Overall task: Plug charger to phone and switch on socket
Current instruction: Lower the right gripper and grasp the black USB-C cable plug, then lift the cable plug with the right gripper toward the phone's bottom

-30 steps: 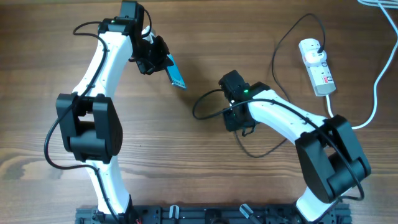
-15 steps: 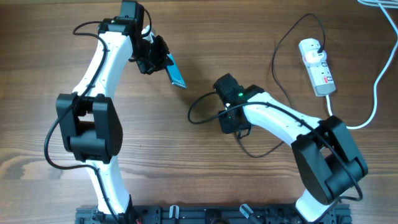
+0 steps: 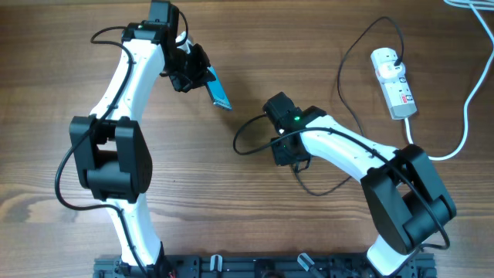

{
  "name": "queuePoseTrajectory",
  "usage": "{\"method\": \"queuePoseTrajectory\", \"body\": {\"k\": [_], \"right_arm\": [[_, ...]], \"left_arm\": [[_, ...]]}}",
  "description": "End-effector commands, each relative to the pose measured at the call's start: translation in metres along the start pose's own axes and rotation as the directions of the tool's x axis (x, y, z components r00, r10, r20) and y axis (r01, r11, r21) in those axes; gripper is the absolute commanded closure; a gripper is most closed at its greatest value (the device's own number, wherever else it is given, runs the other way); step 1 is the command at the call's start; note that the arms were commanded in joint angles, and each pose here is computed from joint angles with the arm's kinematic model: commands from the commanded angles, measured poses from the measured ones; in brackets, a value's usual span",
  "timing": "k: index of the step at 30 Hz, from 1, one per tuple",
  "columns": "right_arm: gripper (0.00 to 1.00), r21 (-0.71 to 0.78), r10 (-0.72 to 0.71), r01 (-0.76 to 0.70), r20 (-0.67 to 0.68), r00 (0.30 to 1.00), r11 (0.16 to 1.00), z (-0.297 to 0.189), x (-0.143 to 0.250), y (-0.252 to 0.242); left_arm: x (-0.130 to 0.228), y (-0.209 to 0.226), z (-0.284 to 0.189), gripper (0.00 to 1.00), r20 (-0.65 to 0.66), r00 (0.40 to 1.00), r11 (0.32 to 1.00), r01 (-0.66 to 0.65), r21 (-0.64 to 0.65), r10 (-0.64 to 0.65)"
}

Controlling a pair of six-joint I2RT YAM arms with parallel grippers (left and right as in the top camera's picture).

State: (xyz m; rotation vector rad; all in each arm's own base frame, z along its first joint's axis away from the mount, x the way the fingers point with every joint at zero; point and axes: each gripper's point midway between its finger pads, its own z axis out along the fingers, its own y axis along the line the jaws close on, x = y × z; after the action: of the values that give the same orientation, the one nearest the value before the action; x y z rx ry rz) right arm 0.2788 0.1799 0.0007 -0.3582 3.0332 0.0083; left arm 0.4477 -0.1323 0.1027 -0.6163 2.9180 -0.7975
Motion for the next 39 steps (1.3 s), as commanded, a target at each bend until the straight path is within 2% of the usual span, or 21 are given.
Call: {"method": "queuePoseTrajectory", "body": {"k": [1,15,19,30,39], "right_arm": [[0.71,0.03,0.002,-0.002,-0.022,1.0,1.0,0.008,0.006,-0.006],[0.72,0.025,-0.013,0.014,-0.018,1.0,1.0,0.018,0.013,-0.007],[0.8,0.025,-0.015,0.015,-0.018,1.0,1.0,0.018,0.012,-0.007],[0.81,0.029,-0.013,0.014,-0.03,0.999,0.999,0.018,0.016,-0.008],[0.9,0.028,-0.011,0.012,-0.029,1.0,1.0,0.018,0.015,-0.008]], "left_arm": [[0.004,-0.015,-0.014,0.96,0.012,1.0,0.999,-0.017,0.047,0.016],[0.003,-0.016,-0.014,0.96,0.018,1.0,0.998,-0.021,0.051,0.02],[0.003,-0.016,-0.014,0.96,0.018,1.0,0.998,-0.021,0.051,0.02],[0.003,-0.016,-0.014,0.96,0.018,1.0,0.998,-0.021,0.051,0.02],[0.003,-0.016,-0.014,0.96,0.018,1.0,0.998,-0.021,0.051,0.02]]}}
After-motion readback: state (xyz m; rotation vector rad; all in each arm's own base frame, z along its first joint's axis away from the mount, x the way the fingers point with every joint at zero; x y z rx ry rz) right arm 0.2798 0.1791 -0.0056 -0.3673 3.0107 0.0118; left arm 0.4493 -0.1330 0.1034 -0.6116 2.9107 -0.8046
